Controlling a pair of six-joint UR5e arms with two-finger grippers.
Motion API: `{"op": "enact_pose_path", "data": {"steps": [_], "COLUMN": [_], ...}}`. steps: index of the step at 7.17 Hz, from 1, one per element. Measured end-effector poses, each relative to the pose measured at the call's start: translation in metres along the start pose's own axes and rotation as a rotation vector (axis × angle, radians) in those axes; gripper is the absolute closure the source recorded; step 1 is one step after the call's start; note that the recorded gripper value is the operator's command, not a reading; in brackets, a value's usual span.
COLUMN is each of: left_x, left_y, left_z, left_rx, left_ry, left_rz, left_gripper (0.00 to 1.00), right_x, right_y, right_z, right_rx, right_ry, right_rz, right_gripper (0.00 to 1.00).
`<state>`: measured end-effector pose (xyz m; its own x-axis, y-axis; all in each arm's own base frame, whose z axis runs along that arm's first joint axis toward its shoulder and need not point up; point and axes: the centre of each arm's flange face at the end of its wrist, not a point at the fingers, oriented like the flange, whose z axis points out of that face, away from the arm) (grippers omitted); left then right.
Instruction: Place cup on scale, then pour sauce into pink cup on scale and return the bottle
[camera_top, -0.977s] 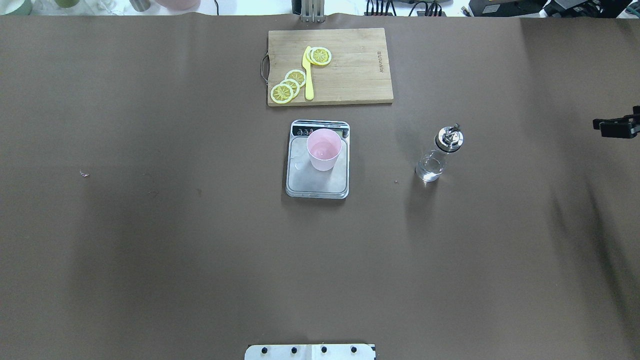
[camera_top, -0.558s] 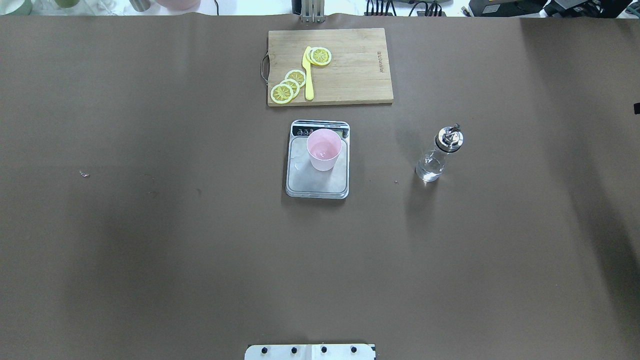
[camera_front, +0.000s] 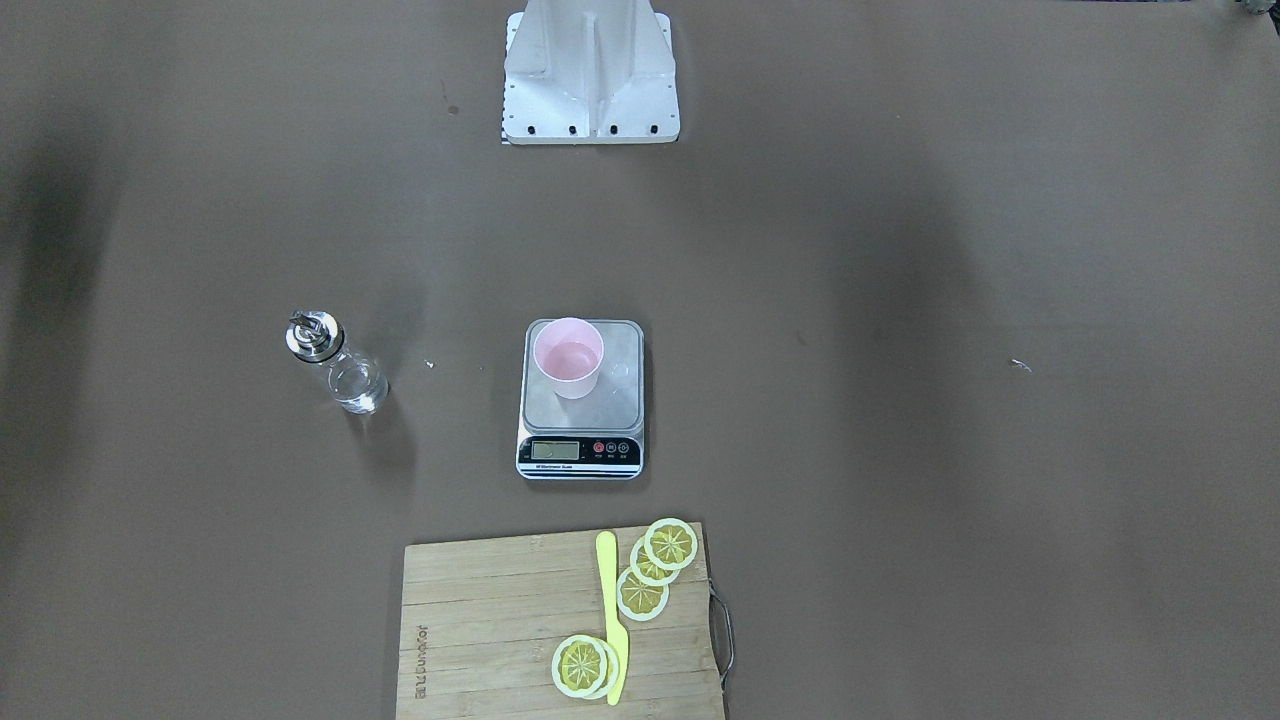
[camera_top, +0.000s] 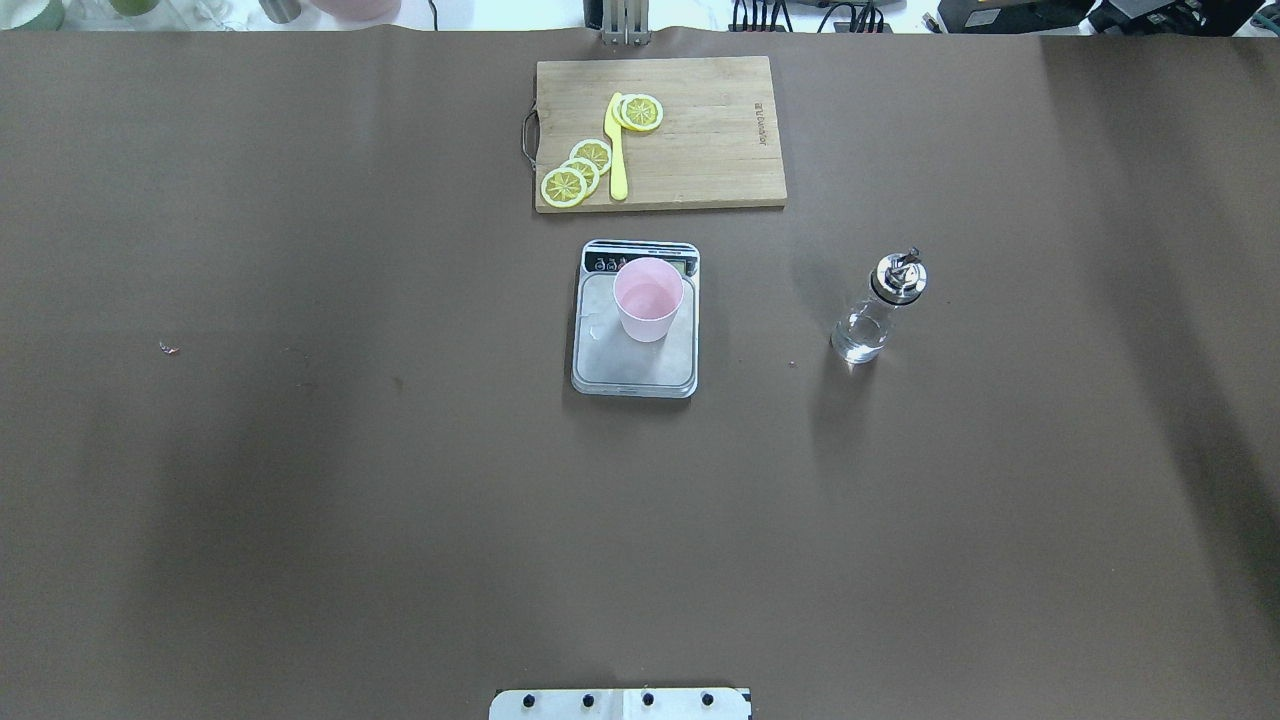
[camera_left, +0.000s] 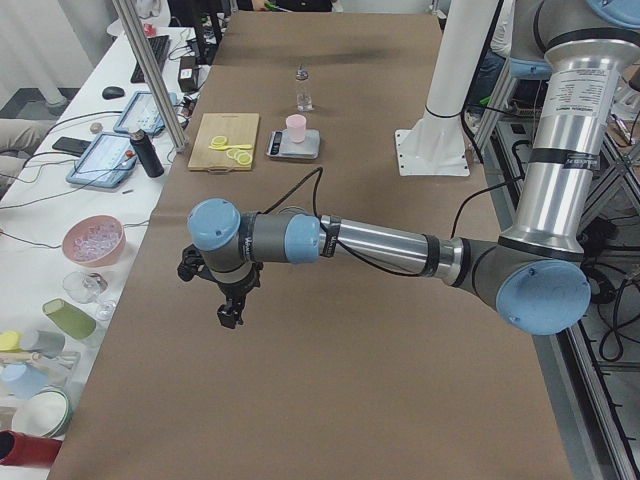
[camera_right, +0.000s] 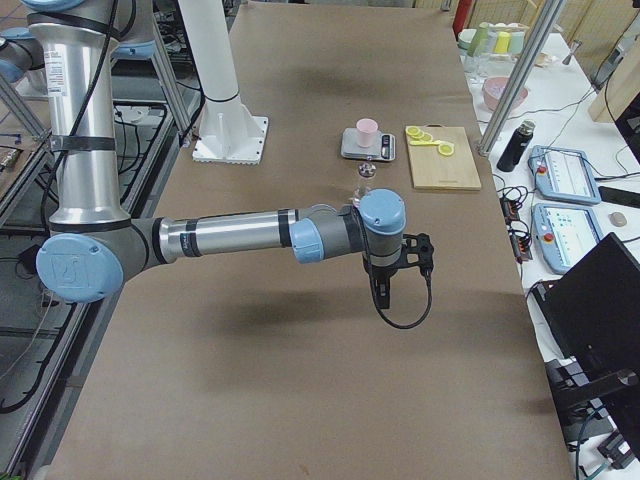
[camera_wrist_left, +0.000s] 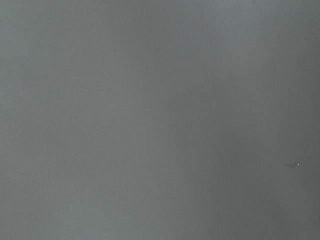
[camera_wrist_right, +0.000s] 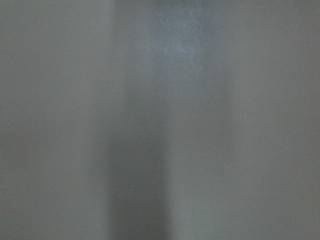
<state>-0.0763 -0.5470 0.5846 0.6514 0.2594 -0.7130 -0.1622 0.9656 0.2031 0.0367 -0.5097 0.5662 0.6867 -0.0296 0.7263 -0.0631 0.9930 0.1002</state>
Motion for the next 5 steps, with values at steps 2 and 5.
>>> {"op": "enact_pose_path", "data": {"steps": [2, 5], "left_x": [-0.012, -0.042], "left_y": [0.014, 0.029], "left_z": [0.007, 0.018], "left_rx": [-0.032, -0.059], "left_ry": [-0.002, 0.009], "left_rz": [-0.045, -0.093], "left_gripper": [0.0, 0.0], "right_x": [-0.008, -0.013], "right_y": [0.01, 0.023], "right_z": [-0.032, -0.046], "right_rx": [-0.057, -0.089], "right_ry": [0.055, 0.109], "right_rz": [0.038, 0.064], "right_gripper": [0.0, 0.0]}}
